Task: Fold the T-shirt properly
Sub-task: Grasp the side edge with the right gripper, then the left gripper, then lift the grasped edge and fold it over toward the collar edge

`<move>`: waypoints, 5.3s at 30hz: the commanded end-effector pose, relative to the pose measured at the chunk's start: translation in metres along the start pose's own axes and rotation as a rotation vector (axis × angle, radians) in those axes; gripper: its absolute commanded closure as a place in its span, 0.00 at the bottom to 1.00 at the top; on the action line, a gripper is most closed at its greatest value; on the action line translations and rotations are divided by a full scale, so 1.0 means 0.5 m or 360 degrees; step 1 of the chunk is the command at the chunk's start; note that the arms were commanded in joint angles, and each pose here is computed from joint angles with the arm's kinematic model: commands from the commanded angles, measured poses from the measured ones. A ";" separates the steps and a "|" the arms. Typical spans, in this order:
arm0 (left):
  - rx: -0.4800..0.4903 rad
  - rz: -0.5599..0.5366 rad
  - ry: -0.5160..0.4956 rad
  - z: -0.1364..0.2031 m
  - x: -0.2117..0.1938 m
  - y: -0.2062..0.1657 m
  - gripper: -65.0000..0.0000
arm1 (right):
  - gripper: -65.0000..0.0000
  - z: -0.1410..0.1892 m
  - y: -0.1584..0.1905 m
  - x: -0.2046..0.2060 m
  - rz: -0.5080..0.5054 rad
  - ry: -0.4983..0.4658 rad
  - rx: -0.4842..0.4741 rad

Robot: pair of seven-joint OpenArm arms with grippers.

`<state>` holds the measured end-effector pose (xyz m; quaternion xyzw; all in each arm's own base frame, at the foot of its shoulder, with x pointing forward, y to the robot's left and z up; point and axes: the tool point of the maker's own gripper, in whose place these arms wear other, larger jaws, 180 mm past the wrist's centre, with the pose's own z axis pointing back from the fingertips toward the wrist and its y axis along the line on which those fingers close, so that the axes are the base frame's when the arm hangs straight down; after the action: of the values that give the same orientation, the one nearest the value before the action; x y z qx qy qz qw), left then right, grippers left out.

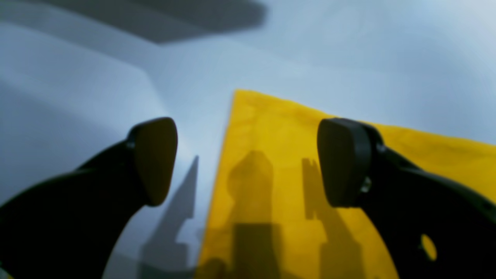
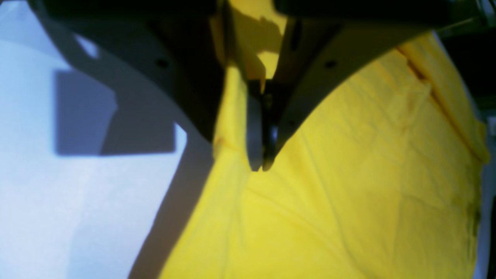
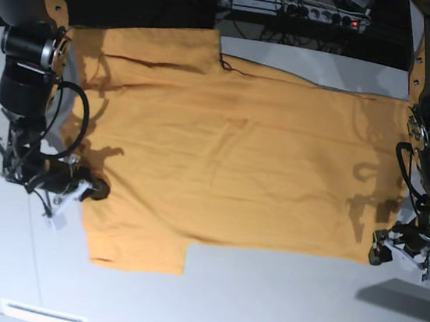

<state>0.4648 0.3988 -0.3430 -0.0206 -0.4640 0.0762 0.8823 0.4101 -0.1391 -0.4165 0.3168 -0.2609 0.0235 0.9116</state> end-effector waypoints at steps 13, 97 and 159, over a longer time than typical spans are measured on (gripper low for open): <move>0.0101 0.0067 0.0021 0.015 -0.043 0.050 0.15 | 1.00 0.031 -0.026 0.026 0.0051 -0.0012 -0.0067; -0.0335 0.0011 -0.0015 0.007 -0.044 -0.094 1.00 | 1.00 0.027 -0.036 -0.009 0.0022 0.0027 -0.0076; -0.0225 -0.0809 0.0043 0.181 -0.040 -0.020 1.00 | 1.00 0.167 0.068 -0.015 0.0692 -0.0081 -0.0286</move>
<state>0.3700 0.3702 -0.3334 0.0120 -0.4219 -0.1804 0.8884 0.3472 -0.1540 -0.3617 0.1813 -0.3227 0.1867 0.9100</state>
